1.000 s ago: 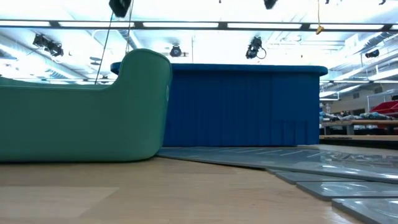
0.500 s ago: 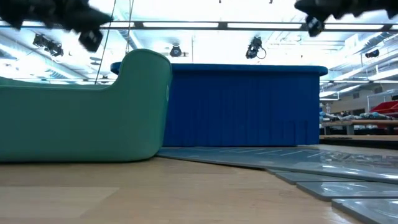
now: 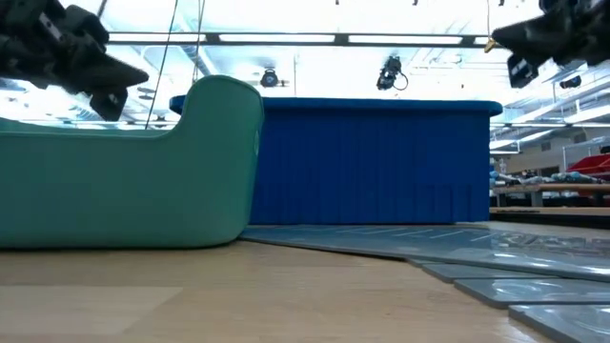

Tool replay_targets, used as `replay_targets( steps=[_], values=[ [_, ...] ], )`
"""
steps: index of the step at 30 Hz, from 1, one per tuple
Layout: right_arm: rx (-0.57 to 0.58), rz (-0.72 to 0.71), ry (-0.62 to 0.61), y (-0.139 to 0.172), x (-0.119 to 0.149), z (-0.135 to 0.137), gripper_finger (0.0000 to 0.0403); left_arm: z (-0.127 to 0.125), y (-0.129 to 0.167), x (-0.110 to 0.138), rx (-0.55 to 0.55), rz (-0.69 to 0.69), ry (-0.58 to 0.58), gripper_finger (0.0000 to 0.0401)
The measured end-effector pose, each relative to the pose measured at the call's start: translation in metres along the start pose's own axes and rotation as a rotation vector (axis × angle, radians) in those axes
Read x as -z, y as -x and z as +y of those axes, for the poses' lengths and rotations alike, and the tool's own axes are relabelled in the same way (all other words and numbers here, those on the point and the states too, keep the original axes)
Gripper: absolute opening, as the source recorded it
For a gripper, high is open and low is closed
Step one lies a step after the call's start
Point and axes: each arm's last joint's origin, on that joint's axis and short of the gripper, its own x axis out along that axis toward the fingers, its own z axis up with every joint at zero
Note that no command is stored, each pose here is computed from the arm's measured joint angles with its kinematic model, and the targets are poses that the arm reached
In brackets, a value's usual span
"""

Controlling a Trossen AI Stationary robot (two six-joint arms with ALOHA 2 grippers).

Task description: Sort Items/Unsort Items

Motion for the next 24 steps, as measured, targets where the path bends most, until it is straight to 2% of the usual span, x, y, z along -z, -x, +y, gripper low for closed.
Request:
replay_targets(
  steps=[5,9,14,17,20,24],
  values=[
    [0.049,-0.028,-0.051,-0.006,0.034,-0.009,0.0,0.0,0.001,-0.001,-0.031,0.002,-0.006,0.0001],
    [0.085,-0.122,-0.07,-0.015,0.054,-0.016,0.0,0.002,0.001,-0.002,-0.081,-0.014,-0.023,0.0001],
    [0.19,-0.146,-0.025,-0.016,0.049,-0.017,0.0,0.005,-0.004,-0.001,-0.11,-0.109,-0.046,0.0001],
    [0.18,-0.139,-0.006,-0.016,0.048,-0.015,0.0,0.009,-0.01,0.011,-0.115,-0.107,-0.042,0.0001],
    [0.183,-0.041,-0.043,-0.016,0.059,-0.015,0.0,0.013,-0.015,0.023,-0.127,-0.082,-0.036,0.0001],
    [0.182,-0.041,-0.051,-0.014,0.06,-0.014,0.0,0.014,-0.016,0.025,-0.135,-0.099,-0.057,0.0001]
  ],
)
